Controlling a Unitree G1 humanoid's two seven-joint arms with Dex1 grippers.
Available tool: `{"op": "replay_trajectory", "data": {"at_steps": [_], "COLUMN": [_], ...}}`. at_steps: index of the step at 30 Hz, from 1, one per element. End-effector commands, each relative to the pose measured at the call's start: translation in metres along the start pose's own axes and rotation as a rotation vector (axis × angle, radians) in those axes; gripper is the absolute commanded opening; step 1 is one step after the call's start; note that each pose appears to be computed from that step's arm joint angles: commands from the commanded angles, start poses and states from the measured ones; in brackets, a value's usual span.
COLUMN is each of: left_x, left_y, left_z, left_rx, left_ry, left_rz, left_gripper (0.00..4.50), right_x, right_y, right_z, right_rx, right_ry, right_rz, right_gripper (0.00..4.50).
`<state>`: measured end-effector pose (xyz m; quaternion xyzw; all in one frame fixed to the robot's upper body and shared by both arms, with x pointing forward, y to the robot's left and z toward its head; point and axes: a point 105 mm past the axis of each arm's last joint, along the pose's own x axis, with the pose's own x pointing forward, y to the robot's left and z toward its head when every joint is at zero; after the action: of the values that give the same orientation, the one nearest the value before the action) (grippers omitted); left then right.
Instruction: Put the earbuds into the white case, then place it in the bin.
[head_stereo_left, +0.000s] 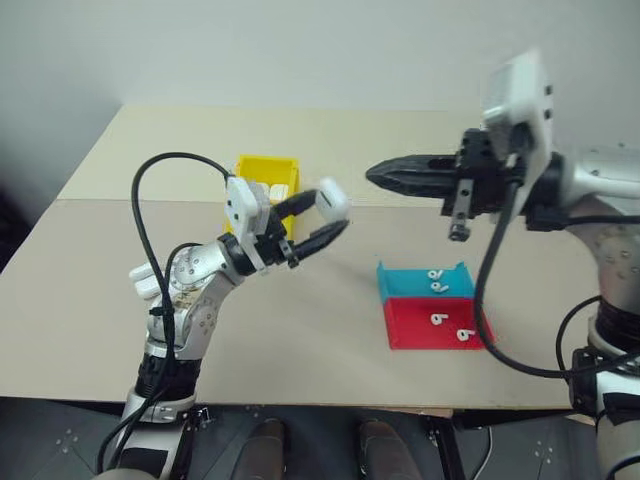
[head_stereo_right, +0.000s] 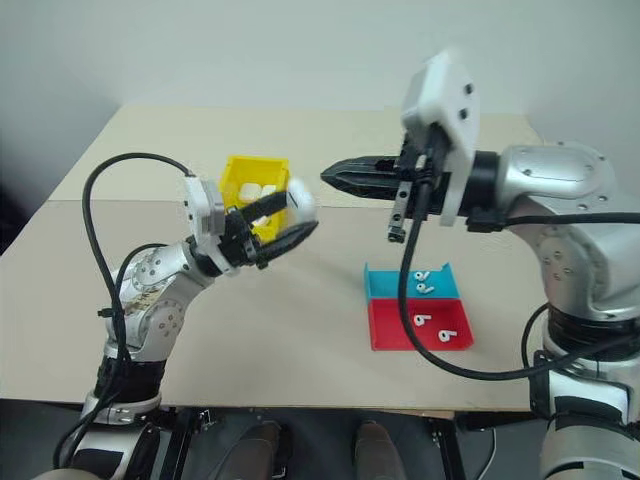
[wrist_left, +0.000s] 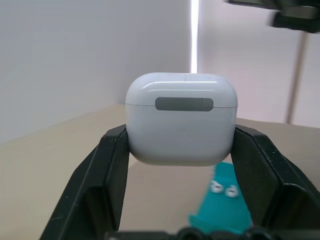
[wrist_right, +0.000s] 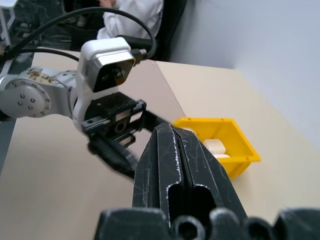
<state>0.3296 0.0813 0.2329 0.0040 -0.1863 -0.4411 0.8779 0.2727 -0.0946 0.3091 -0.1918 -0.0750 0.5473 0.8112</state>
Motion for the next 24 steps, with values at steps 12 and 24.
{"op": "replay_trajectory", "data": {"at_steps": [12,24], "left_x": [0.007,0.014], "left_y": [0.1,0.112], "left_z": [-0.03,-0.047], "left_rx": [0.133,0.11], "left_ry": [0.175,0.259], "left_rz": [0.754,0.802], "left_gripper": [2.76,4.49], "right_x": [0.021,0.023], "right_y": [0.004,0.01], "right_z": [-0.041,-0.045], "right_rx": [0.033,0.041], "right_ry": [0.112,0.126], "right_rz": [-0.234,-0.235], "right_gripper": [0.05,0.0]}}
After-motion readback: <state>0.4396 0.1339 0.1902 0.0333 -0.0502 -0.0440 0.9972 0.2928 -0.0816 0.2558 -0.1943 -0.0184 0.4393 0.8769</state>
